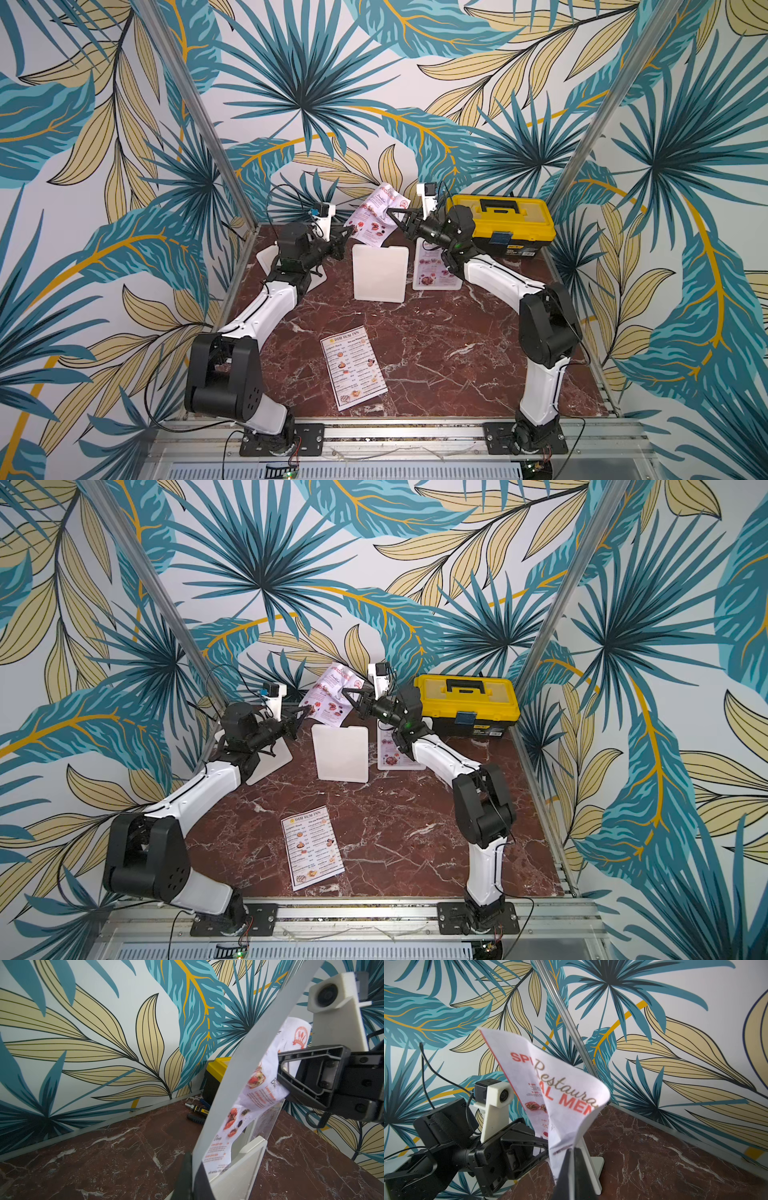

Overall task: Insert the menus into the narrow rack
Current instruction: Insert the menu into the narrow rack.

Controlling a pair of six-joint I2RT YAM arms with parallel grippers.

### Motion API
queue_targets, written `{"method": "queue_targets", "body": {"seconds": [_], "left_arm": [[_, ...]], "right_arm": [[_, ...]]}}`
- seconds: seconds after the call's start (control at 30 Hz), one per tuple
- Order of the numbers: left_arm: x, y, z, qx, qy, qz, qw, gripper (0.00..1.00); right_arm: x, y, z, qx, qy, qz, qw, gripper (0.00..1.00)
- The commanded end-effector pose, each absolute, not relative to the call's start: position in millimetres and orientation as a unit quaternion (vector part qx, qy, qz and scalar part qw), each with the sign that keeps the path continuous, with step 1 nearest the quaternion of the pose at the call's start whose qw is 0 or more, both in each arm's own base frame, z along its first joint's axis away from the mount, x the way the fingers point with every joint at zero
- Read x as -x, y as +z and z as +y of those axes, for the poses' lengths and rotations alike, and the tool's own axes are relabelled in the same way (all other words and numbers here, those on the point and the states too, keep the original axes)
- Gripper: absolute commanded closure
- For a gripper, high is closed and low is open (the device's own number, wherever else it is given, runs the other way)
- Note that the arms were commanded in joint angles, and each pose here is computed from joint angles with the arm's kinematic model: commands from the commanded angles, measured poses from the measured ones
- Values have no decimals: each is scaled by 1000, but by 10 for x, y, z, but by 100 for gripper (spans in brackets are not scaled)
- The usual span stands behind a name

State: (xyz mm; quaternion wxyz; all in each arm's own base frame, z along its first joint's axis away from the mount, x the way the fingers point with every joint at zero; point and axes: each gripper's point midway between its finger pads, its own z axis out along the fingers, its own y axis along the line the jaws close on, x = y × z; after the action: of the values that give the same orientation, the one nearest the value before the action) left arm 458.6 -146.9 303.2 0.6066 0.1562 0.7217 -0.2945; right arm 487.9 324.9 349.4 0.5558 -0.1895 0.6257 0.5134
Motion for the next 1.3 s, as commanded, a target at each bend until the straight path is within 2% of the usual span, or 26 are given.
{"method": "queue_targets", "body": {"seconds": [0.0, 0.73, 1.17, 1.27], "left_arm": [[-4606, 3035, -1393, -144, -286, 722, 613, 100], [-4753, 2897, -1336, -125, -270, 735, 609, 100], [-4620, 2874, -1298, -114, -270, 738, 607, 100], [-4599, 2819, -1320, -116, -278, 741, 600, 91]], "right_arm": [[-4796, 3599, 3239, 193, 500, 631, 561, 100], [-4816, 3551, 3223, 158, 463, 676, 551, 100], [-4819, 3486, 3351, 174, 453, 686, 541, 100], [-4812, 3412, 3339, 176, 447, 693, 538, 100]]}}
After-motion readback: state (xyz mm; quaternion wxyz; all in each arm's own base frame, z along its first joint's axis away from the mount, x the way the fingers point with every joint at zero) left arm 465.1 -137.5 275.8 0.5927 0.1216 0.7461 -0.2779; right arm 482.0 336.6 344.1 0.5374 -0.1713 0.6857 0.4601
